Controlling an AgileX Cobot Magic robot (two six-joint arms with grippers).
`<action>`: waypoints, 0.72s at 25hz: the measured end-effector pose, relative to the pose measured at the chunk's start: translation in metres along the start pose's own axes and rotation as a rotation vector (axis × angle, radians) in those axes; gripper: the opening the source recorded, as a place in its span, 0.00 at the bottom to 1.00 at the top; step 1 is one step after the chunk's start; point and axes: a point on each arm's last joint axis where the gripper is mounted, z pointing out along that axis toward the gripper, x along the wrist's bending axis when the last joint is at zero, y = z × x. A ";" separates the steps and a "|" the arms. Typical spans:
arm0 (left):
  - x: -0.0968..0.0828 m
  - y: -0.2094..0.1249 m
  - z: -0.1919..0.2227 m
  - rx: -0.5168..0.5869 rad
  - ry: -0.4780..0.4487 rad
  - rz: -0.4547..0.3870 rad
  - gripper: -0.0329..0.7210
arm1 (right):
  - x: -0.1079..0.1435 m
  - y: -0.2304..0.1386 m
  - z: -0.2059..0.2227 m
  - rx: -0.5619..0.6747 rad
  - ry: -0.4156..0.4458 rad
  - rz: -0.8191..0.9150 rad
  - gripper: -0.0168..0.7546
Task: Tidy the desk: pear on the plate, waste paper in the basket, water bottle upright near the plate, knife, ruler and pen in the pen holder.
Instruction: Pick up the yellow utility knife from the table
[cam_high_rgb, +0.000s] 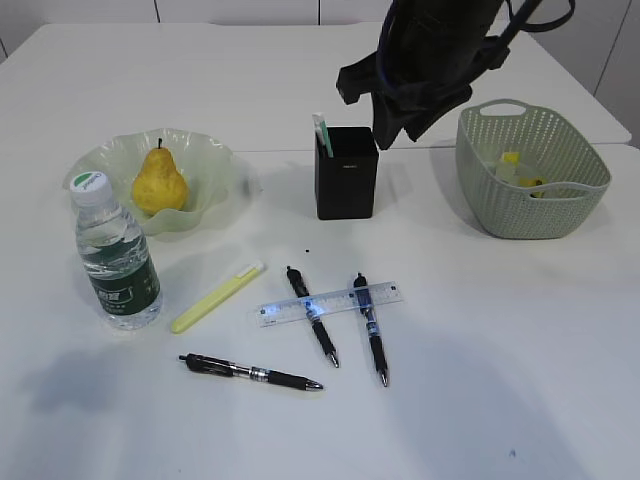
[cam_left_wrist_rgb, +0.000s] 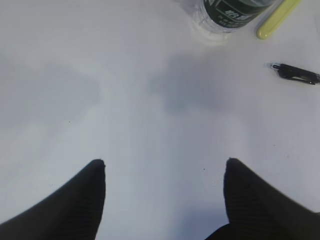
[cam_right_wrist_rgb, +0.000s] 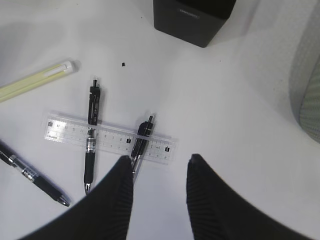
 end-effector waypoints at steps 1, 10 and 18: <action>0.000 0.000 0.000 0.000 0.000 0.000 0.73 | 0.000 0.000 0.000 0.000 0.004 0.002 0.37; 0.000 0.000 0.000 -0.002 0.000 0.000 0.73 | 0.017 0.003 -0.002 0.002 0.191 0.383 0.37; 0.000 0.000 0.000 -0.002 0.000 0.000 0.73 | 0.023 0.011 -0.003 -0.055 0.234 0.626 0.37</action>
